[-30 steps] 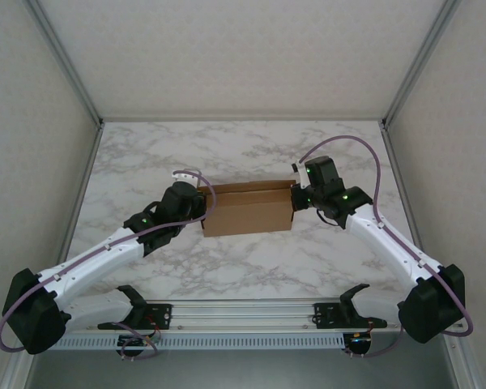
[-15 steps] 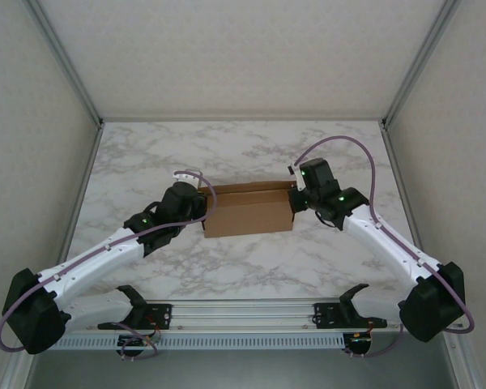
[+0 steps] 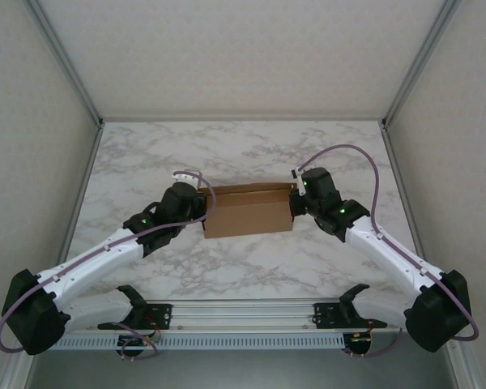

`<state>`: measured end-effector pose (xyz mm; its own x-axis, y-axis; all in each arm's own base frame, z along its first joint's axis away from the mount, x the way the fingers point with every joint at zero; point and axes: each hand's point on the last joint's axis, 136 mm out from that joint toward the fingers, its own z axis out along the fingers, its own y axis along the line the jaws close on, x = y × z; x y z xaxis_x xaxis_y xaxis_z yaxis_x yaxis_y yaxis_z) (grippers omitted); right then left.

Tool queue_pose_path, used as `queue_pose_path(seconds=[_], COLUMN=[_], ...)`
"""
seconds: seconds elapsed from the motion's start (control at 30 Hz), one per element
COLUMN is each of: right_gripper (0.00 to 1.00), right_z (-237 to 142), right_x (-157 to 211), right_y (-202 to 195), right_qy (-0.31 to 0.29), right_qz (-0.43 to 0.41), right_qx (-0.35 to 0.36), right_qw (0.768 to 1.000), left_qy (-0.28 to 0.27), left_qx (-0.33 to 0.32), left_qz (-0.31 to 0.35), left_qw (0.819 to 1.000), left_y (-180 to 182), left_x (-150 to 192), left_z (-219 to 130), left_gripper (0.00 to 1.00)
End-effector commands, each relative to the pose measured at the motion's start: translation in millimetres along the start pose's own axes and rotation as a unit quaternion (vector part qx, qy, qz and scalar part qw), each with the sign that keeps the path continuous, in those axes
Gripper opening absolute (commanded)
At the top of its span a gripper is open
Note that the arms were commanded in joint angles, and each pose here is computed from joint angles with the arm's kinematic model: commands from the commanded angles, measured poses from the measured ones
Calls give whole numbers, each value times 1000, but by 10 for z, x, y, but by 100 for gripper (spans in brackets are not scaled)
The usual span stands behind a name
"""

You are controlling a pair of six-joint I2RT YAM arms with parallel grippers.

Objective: Fold the paper box

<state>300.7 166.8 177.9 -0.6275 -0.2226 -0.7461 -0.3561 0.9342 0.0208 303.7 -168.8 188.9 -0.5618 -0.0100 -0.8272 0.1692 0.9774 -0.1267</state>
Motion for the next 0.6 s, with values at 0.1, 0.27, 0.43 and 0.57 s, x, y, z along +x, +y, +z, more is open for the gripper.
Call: queue_pose_path(seconds=[0.1, 0.27, 0.43, 0.57], right_gripper=[8, 7, 7, 7], right_z=[50, 102, 128, 137], right_x=[477, 524, 561, 572], right_y=[71, 135, 143, 154], right_qy=[76, 82, 88, 90], right_qz=[11, 24, 26, 25], right_qx=[-20, -36, -38, -39], right_qw=[997, 996, 995, 995], left_qy=[60, 47, 53, 55], left_qx=[26, 40, 40, 38], left_qz=[-21, -47, -60, -73], left_qw=[998, 997, 996, 995], left_y=[-47, -112, -156, -167], left_x=[414, 309, 245, 216], left_z=[37, 11, 21, 30], left_gripper=[0, 0, 0, 0])
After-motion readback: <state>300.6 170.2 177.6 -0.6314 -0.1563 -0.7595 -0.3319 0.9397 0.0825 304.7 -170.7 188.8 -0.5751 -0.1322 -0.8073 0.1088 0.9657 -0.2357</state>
